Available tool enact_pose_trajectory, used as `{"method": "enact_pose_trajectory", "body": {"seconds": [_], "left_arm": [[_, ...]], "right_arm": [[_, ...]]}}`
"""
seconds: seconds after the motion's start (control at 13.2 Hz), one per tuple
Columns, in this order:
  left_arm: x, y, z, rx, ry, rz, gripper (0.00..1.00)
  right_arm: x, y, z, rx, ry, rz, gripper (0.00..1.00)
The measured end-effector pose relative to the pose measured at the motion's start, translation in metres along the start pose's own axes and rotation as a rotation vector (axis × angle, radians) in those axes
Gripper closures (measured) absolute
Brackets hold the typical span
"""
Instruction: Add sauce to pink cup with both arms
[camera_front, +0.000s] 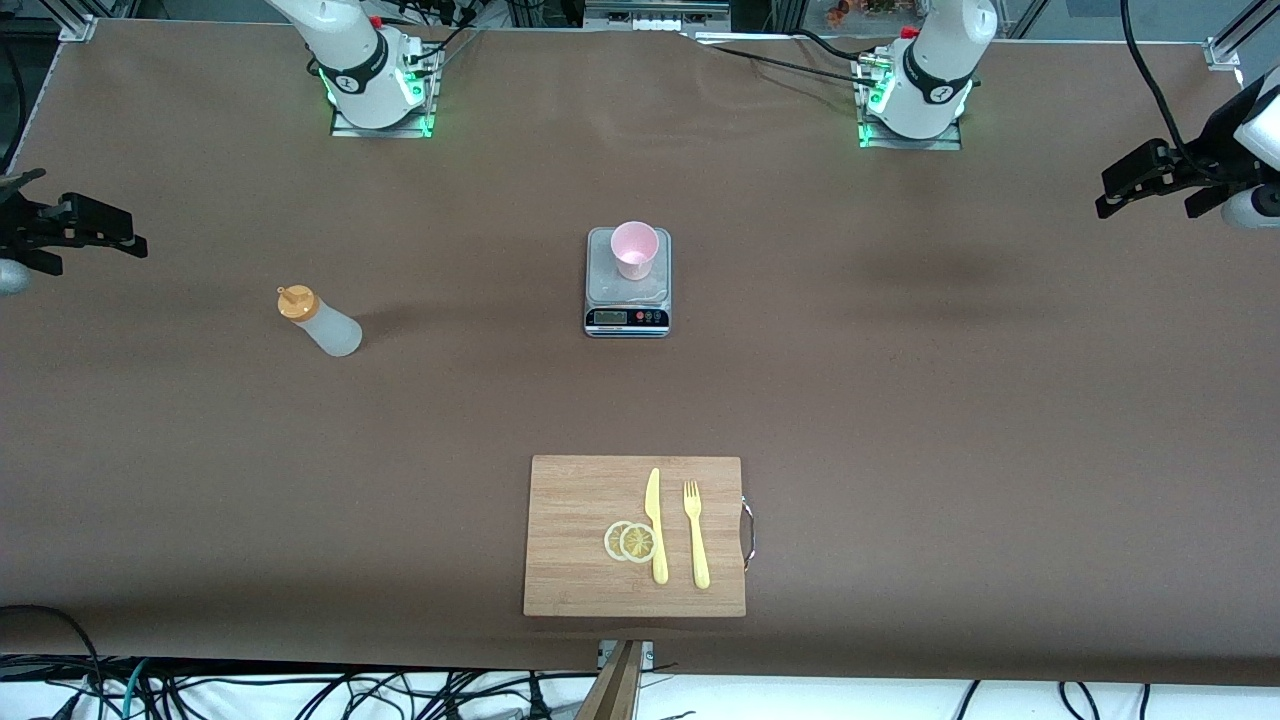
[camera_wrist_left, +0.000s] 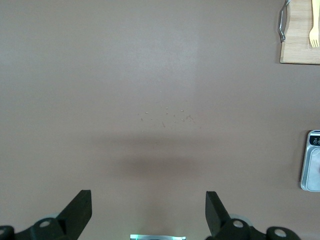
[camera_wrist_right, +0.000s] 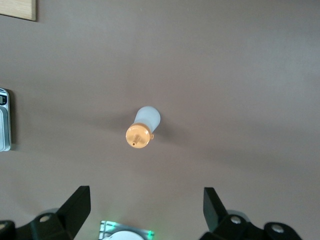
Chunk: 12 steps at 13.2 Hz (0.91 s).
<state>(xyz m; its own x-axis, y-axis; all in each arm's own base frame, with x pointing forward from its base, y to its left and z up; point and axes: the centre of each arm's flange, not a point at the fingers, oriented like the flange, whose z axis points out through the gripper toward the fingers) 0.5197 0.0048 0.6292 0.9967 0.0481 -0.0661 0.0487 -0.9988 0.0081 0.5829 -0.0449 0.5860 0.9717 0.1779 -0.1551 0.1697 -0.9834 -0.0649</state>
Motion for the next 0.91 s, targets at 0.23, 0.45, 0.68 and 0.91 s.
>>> {"method": "enact_pose_trajectory", "body": {"seconds": [0.23,0.45,0.68,0.91], "left_arm": [[0.000,0.000,0.000,0.000,-0.001,0.000,0.00],[0.000,0.000,0.001,0.000,-0.002,0.000,0.00],[0.000,0.000,0.001,0.000,-0.002,0.000,0.00],[0.000,0.000,0.001,0.000,-0.003,0.000,0.00]], "right_arm": [[0.001,-0.028,0.002,-0.011,-0.016,0.036,0.00],[0.000,-0.043,0.002,-0.017,-0.019,0.048,0.00],[0.001,-0.044,0.006,-0.016,-0.029,0.047,0.00],[0.003,-0.043,0.010,-0.015,-0.036,0.049,0.00]]}}
